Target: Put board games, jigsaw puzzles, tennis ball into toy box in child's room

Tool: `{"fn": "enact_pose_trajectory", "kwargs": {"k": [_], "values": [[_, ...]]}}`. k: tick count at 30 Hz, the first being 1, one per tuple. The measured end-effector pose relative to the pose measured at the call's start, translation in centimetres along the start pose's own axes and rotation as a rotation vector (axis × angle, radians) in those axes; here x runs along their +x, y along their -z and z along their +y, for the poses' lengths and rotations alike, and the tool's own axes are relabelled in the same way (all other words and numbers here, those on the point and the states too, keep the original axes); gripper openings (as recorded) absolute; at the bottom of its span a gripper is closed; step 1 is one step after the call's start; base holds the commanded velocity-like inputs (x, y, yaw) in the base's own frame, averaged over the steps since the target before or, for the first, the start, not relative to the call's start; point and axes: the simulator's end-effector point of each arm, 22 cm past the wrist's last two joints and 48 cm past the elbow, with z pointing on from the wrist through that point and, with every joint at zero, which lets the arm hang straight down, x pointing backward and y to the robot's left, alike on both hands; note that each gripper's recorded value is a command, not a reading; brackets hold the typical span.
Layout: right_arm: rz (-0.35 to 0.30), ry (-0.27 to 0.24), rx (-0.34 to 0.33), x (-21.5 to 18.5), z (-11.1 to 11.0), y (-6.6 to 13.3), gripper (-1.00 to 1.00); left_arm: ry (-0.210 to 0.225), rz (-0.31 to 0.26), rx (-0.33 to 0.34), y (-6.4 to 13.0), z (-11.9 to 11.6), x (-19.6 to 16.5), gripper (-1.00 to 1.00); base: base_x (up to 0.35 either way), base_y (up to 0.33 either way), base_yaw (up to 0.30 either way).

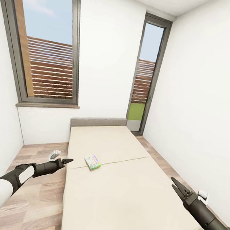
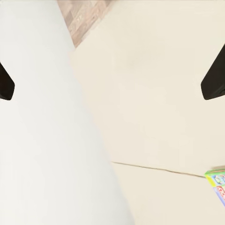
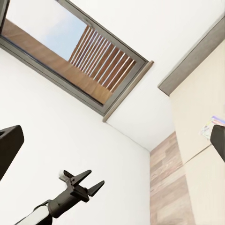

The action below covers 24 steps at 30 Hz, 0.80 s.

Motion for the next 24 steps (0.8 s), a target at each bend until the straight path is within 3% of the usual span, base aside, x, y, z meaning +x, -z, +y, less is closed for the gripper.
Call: {"fn": "enact_pose_trajectory", "kwargs": {"k": [9, 24], "values": [[0.001, 0.000, 0.000, 0.02, -0.01, -0.03, 1.00, 0.000, 0.000, -0.001, 0.00, 0.04, -0.01, 1.00, 0.002, 0.075, -0.024], [0.004, -0.004, 0.005, 0.15, -0.31, -0.10, 1.00, 0.006, 0.005, -0.005, -0.14, 0.42, 0.26, 1.00, 0.000, 0.004, -0.119]]}}
